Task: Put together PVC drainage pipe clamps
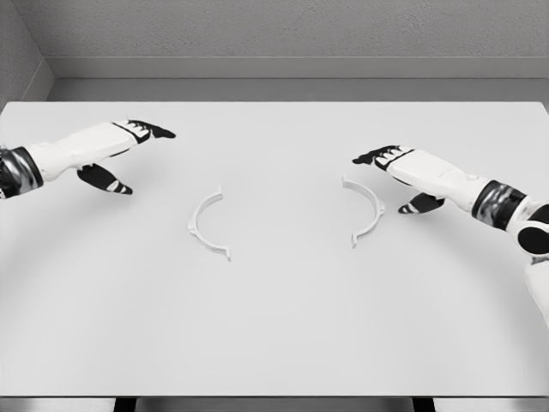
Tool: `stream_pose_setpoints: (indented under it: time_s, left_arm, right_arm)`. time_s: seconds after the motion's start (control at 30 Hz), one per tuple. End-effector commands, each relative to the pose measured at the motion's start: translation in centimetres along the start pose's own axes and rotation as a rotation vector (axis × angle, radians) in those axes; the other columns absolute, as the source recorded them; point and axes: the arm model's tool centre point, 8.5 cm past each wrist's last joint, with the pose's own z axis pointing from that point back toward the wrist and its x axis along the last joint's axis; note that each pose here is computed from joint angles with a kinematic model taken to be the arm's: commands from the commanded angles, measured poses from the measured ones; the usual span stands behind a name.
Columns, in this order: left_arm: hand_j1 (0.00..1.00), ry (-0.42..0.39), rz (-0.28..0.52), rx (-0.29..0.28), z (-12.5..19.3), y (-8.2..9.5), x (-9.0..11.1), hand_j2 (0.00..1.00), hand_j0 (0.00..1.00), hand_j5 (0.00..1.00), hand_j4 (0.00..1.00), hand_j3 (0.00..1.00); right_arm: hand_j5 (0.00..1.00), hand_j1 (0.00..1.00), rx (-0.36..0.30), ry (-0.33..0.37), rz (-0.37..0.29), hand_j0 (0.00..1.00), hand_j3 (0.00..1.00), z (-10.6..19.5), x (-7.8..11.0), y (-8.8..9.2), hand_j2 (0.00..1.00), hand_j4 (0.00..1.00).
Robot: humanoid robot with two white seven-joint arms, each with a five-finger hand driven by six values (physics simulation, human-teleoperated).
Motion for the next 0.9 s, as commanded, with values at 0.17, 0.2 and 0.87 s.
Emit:
stream_pose_setpoints:
  time_s: [0.17, 0.2, 0.87]
  left_arm:
    - [1.00, -0.007, 0.013, -0.001, -0.3, -0.5, 0.2, 1.00, 1.00, 1.00, 1.00, 1.00]
    - [1.00, -0.006, 0.023, -0.004, -0.4, -1.0, 0.2, 1.00, 1.00, 1.00, 1.00, 1.00]
    - [1.00, -0.059, 0.068, -0.017, -2.4, -3.6, 2.0, 1.00, 1.00, 1.00, 1.00, 1.00]
  right_arm:
    - [0.99, 0.99, -0.010, -0.010, -0.017, 0.99, 0.99, -0.6, 0.4, 0.1, 0.99, 0.99]
    - [0.99, 0.99, -0.011, -0.010, -0.017, 0.99, 0.99, -0.6, 0.4, 0.1, 0.99, 0.99]
    - [0.99, 0.99, 0.002, -0.002, -0.055, 0.99, 0.99, -1.5, -0.2, 0.9, 0.99, 0.99]
